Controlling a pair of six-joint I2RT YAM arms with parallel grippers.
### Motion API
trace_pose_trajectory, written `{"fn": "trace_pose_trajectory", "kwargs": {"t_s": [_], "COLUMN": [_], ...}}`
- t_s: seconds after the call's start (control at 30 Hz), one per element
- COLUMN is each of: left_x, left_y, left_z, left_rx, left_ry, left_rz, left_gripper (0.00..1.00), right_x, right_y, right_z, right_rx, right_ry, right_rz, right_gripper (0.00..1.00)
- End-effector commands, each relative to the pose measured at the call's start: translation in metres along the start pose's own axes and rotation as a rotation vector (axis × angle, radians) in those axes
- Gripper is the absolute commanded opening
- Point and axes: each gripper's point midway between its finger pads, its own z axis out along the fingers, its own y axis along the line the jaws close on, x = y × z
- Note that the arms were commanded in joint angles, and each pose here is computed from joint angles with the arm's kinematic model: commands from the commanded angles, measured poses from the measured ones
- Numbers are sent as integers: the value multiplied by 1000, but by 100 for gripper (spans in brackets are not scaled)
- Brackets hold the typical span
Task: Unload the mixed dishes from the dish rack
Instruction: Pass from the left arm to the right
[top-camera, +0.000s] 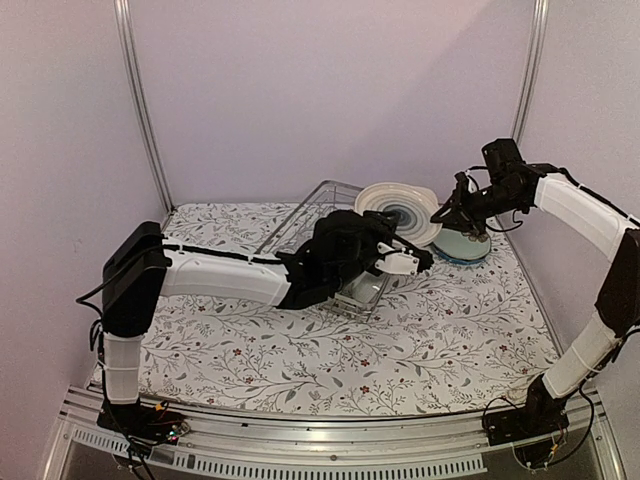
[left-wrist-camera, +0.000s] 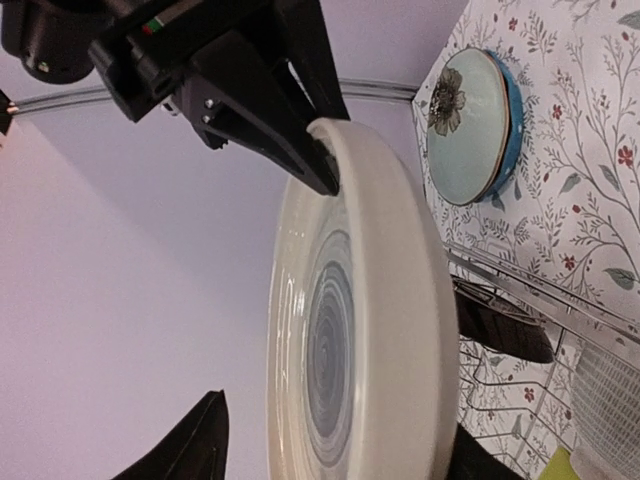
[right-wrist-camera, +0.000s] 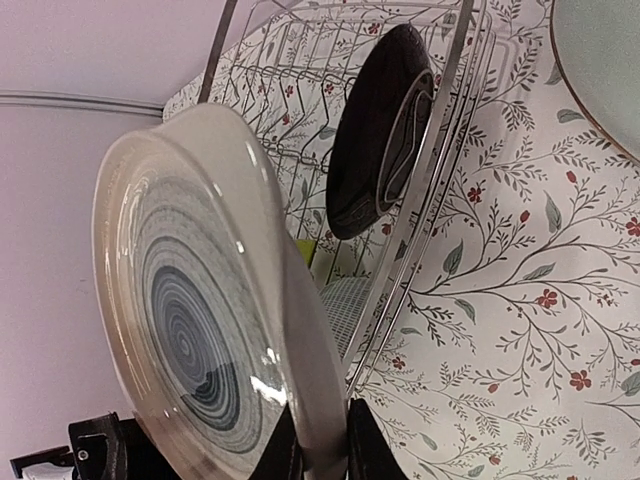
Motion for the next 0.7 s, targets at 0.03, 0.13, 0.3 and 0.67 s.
{"fn": "trace_pose_trajectory", "kwargs": {"t_s": [0.03, 0.13, 0.3, 0.67], "left_x": [-3, -3, -6, -3], "left_y": [59, 56, 46, 53], "left_z": [-4, -4, -5, -12], "left_rx": [-168, -155, -115, -102], "left_ry": [-7, -8, -30, -32], "left_rz": [-83, -82, -86, -147], "left_gripper": [68, 74, 80, 100], "right_x": [-19, -26, -35, -72], "right_y": [14, 12, 14, -23], "right_z": [-24, -30, -37, -63], "right_rx": [-50, -58, -88, -86], "right_ry": [-97, -122, -157, -296], "right_rz": [-54, -41, -20, 85], "right_gripper": [0, 0, 0, 0]}}
